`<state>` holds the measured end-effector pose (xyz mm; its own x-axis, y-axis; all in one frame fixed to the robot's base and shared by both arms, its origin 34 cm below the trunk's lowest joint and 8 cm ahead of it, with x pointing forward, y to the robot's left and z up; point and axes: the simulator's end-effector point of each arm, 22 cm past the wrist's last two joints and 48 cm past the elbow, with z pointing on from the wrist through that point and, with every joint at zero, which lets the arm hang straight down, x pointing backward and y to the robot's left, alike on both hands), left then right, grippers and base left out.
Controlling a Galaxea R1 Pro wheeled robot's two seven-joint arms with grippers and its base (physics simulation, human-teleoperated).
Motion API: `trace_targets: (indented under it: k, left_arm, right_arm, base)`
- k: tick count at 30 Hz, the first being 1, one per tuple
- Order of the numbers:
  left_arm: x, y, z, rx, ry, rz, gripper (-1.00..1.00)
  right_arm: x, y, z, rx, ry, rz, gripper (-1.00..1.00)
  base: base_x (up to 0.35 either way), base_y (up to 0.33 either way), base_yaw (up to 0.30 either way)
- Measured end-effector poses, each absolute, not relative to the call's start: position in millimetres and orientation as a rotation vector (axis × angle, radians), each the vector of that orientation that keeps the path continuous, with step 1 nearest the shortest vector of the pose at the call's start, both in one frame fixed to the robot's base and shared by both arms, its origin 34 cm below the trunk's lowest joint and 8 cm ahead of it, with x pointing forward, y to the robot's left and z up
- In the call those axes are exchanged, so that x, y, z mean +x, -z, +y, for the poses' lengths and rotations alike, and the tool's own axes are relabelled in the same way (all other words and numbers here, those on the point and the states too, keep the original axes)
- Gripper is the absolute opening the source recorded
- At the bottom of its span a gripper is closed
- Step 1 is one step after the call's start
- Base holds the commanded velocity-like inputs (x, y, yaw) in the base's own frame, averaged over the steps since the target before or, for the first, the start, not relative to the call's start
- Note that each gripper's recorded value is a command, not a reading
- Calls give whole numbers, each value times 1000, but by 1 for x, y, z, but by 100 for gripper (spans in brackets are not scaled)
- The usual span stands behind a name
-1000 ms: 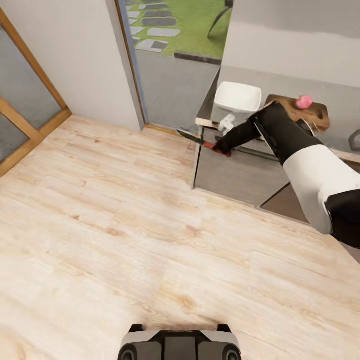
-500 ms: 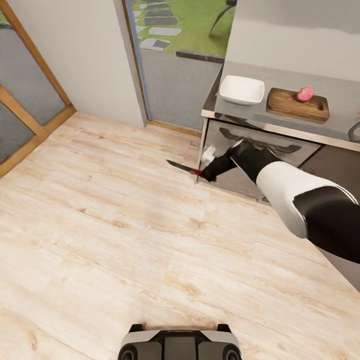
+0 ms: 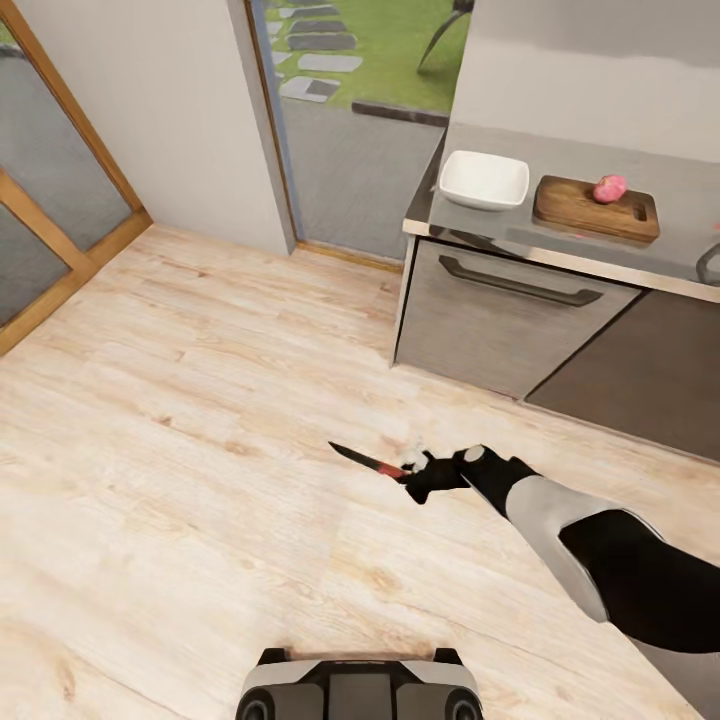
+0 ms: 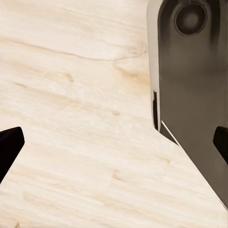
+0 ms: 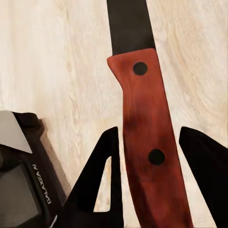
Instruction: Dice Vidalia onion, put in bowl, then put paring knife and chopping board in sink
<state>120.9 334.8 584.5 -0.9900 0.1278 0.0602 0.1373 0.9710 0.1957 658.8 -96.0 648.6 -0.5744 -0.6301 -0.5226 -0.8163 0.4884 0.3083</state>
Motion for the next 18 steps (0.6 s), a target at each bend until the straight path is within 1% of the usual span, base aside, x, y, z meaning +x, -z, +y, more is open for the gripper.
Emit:
trace_targets:
  k: [4,6,9,10,14,18]
  left_arm:
    - [130,-582,331,-197,299,-3096,100]
    - [140,-578,323,-188,279,-3121,100]
    - [145,-577,319,-181,268,-3136,100]
    - [146,-576,318,-178,265,-3140,100]
    - [151,-575,313,-167,254,-3151,100]
    - [168,-571,299,-145,215,-3195,100]
  right_arm:
    - [627,-627,-111,-1049,-754,2437,-100]
    - [608,-614,-130,-950,-730,2484,-100]
    - [584,-601,-155,-881,-707,2523,-100]
    - [564,-593,-178,-843,-669,2535,-100]
    - [525,-580,-230,-750,-570,2568,-100]
    - [475,-574,-279,-518,-487,2630,-100]
  base:
    - [0,0,0]
    - [0,0,0]
    - [0,0,0]
    - [0,0,0]
    - [0,0,0]
    - [0,0,0]
